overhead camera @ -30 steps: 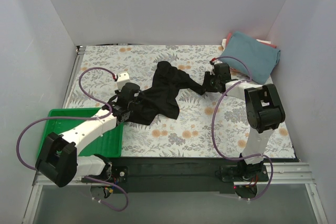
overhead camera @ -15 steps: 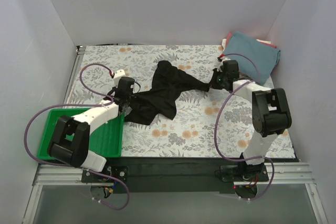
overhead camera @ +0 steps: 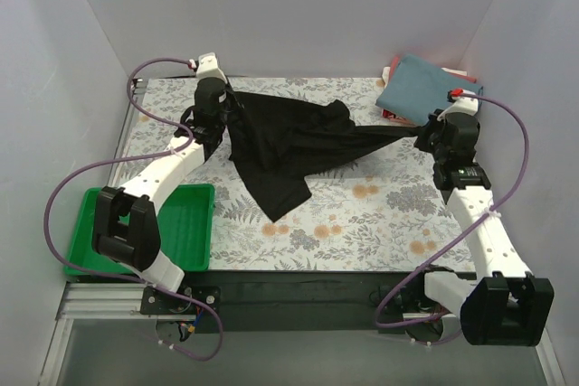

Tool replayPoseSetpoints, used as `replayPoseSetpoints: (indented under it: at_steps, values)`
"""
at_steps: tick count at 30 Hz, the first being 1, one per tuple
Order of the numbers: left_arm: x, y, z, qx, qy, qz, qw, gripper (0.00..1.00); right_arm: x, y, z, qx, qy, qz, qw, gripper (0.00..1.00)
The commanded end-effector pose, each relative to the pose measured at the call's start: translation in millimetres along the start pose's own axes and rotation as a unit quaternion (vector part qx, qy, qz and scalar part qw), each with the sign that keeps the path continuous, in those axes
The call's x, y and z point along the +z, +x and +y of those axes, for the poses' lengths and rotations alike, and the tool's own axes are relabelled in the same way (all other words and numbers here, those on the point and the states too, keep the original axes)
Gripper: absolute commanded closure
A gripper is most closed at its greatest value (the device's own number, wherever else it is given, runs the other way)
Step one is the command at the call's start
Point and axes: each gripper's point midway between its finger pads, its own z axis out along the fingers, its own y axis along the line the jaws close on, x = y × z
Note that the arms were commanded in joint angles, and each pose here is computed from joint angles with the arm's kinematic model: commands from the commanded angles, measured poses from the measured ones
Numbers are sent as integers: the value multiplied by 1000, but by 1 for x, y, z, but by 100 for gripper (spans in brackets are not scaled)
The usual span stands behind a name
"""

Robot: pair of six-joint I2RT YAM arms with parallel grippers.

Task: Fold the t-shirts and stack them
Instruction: Flatten the tshirt out

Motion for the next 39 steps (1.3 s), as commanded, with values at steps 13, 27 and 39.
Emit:
replayPoseSetpoints:
  at_steps: [13, 27, 39]
  values:
    - [15, 95, 37, 20, -61, 101, 993, 15, -13, 61, -36, -8, 59, 62, 996, 99]
    - [-7, 183, 9, 22, -23, 189, 981, 32, -9, 70, -22, 0, 17, 72, 997, 99]
    - [10, 218, 10, 41, -38, 220, 974, 54, -9, 71, -19, 1, 10, 73, 997, 99]
